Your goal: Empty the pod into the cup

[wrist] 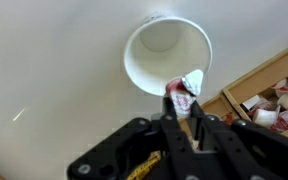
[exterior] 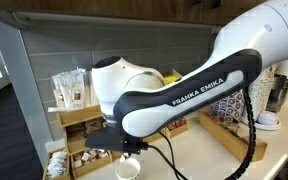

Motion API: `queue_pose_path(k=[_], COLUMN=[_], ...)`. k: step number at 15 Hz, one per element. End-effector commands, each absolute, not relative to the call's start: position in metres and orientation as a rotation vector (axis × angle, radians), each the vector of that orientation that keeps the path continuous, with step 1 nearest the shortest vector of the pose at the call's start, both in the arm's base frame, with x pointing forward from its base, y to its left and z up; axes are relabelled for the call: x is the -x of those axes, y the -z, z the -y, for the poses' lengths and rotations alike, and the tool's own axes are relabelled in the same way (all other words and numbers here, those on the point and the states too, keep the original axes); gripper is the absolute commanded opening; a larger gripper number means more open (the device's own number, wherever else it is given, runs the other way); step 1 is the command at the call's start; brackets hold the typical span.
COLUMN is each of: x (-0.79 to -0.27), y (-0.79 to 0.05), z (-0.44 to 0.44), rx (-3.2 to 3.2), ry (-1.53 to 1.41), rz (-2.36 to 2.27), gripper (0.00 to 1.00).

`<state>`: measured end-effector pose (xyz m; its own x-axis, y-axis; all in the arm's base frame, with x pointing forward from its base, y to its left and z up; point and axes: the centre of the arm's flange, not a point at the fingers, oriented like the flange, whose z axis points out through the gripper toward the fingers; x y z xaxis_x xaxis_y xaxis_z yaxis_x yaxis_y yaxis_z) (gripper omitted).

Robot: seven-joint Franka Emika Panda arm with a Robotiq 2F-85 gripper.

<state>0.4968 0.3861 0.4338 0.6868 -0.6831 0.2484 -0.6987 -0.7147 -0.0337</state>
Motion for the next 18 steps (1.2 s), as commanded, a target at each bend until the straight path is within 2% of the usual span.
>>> queue_pose_path(k=[1,2,3,18], x=[-0.497,-0.497,-0.497,-0.47], y=[-0.434,-0.434,-0.434,-0.437], z=[-0.386,-0.386,-0.386,-0.41], rx=[-2.827,-2.827,-2.827,-2.695], ry=[-0.377,-0.376,-0.376,-0.572], rz=[1.158,1.158,1.158,0.847], gripper=[0.18,0.18,0.05,0.05])
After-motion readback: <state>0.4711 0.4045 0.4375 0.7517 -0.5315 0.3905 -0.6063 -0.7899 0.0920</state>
